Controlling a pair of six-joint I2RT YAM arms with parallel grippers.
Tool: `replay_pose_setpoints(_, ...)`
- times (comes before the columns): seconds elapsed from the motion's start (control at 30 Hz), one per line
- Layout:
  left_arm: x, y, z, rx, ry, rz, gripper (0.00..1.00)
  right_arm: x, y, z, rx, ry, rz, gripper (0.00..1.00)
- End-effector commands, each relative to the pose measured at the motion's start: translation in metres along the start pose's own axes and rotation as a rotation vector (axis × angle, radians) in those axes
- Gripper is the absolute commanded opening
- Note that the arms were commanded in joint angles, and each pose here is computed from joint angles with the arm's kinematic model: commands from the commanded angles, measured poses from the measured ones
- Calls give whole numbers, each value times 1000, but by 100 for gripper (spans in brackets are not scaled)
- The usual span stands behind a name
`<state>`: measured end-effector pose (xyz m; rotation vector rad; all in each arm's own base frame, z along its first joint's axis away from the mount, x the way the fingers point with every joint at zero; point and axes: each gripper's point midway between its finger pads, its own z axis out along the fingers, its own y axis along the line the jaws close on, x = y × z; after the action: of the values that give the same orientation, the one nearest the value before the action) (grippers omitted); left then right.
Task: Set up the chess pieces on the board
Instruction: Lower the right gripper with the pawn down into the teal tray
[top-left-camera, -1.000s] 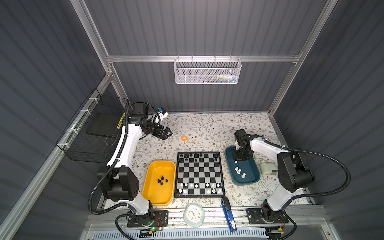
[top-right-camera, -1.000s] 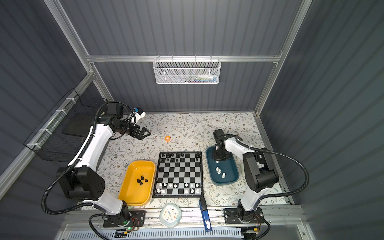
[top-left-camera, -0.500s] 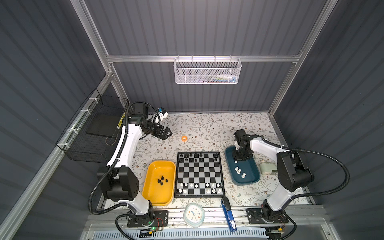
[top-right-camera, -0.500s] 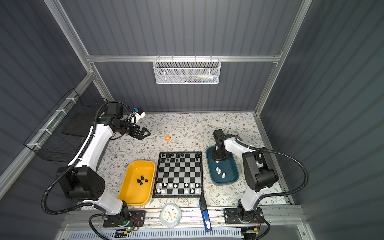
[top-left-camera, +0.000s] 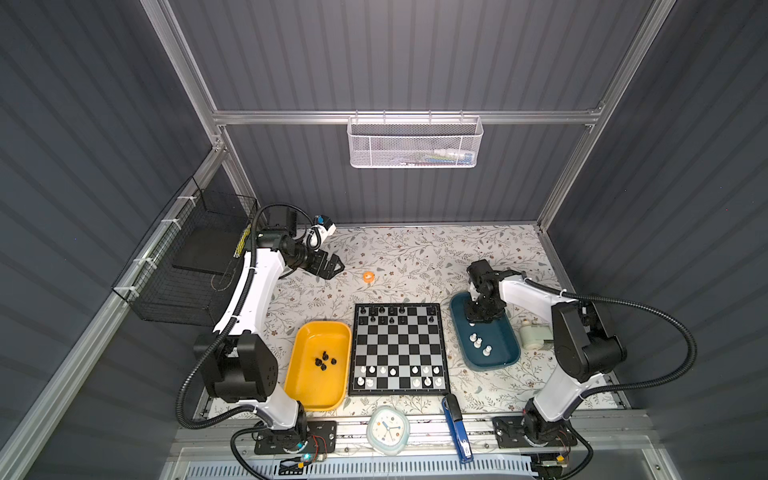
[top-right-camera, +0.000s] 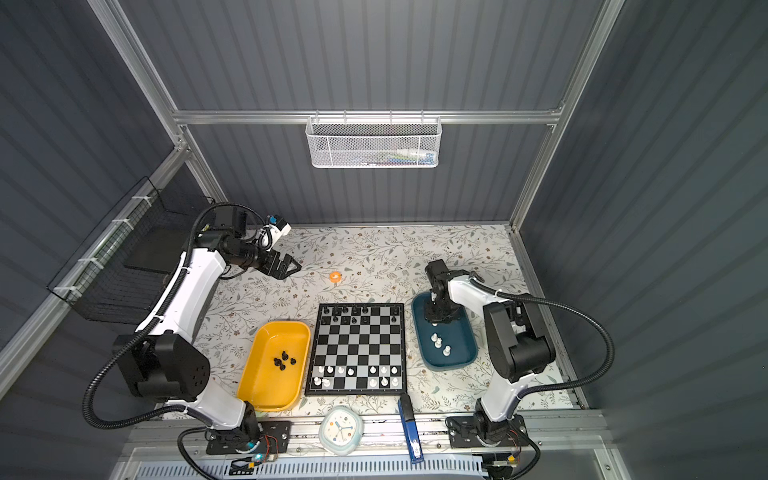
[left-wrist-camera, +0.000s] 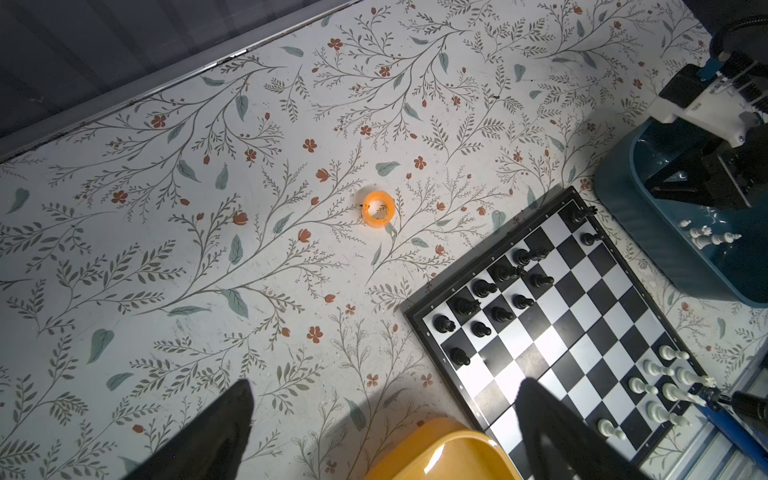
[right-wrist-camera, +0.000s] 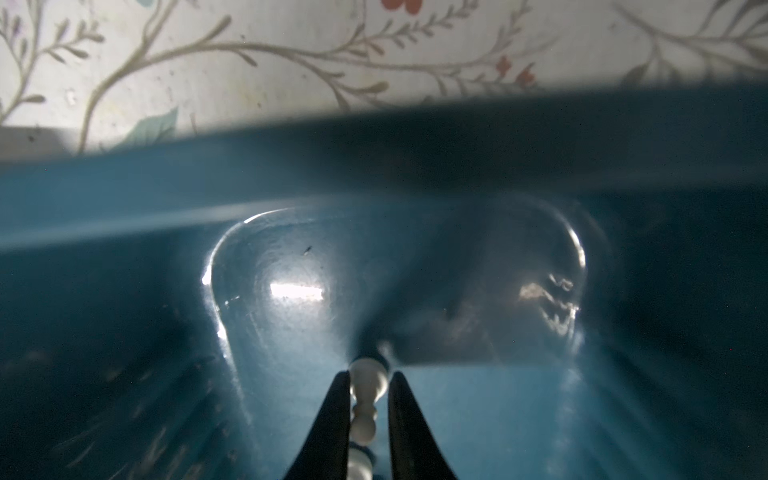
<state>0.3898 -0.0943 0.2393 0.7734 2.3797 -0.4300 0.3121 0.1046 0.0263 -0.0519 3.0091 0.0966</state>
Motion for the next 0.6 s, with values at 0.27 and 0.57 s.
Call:
replay_pose_setpoints(0.27,3,-3,2,6,7,16,100,6,-1,5,4,29,-18,18)
replay_pose_setpoints(0.57,2,-3,1,6,5,15,99,5,-1,2,4,20,-19,15)
